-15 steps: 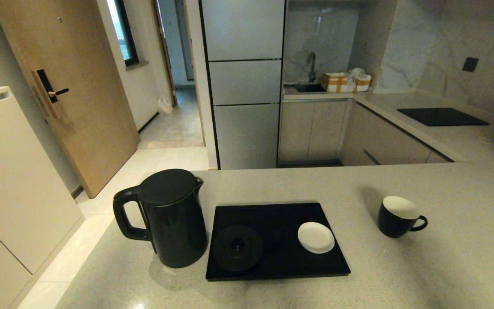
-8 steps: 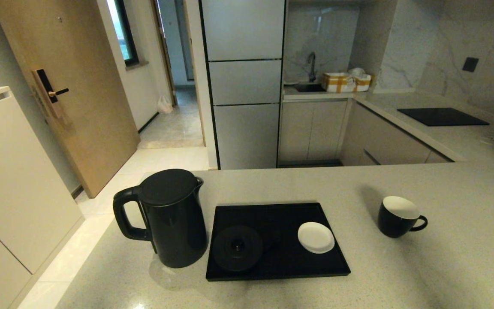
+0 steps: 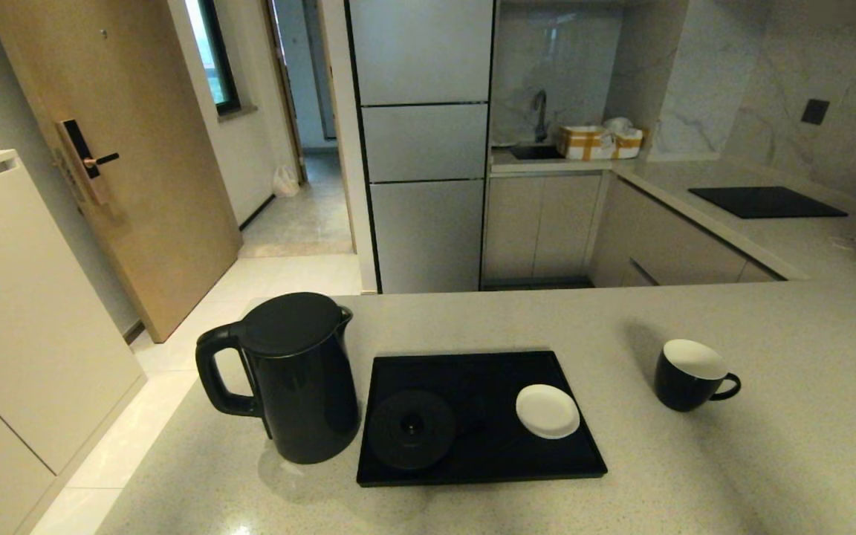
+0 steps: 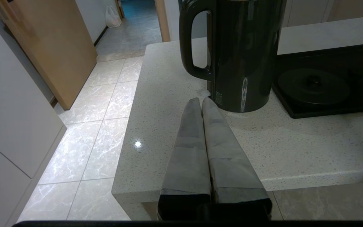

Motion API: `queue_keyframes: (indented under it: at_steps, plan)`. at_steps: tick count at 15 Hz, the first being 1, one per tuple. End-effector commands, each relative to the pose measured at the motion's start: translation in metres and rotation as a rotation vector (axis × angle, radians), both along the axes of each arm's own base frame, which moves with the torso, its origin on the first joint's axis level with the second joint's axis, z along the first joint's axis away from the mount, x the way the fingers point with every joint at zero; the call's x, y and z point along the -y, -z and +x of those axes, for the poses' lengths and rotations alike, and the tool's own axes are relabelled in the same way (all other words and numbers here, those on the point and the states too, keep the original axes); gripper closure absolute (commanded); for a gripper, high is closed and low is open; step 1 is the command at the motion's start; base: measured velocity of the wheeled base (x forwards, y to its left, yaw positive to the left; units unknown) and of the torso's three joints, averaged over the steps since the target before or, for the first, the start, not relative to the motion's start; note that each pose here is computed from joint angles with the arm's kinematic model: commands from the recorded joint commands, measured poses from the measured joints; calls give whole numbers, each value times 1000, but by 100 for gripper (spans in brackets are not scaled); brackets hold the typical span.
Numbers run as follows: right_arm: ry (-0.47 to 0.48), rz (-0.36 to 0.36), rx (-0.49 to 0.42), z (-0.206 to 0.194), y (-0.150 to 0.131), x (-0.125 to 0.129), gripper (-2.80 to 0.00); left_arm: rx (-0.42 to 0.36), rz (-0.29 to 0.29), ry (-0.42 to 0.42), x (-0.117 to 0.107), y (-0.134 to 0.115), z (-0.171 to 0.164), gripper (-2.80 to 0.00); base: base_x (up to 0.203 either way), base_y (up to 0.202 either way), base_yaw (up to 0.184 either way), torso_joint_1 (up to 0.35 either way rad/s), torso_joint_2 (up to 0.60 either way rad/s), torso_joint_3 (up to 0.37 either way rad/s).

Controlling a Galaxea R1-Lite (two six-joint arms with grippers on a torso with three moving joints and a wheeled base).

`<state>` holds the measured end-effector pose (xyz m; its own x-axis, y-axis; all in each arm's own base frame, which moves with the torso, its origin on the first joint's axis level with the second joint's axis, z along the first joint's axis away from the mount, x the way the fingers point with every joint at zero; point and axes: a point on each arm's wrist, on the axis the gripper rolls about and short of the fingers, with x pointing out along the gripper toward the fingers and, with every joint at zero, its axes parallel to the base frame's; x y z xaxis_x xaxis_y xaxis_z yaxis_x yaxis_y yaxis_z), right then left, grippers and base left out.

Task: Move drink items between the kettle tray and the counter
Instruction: Return the kettle to its original position

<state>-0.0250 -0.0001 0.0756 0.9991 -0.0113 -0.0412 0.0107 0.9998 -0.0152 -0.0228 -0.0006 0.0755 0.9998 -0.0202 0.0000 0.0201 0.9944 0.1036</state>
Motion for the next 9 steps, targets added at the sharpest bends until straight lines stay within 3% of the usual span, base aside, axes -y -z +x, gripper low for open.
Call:
queue_keyframes:
  at_steps: [1,9]
  plan:
    - [-1,0,-2,0,0,0,0,-3,0,-1,0,0,0,0,0,0,0,0,0,0]
    - [-1,0,-2,0,0,0,0,-8,22,-2,0,-1,0,0,0,0,0,0,0,0]
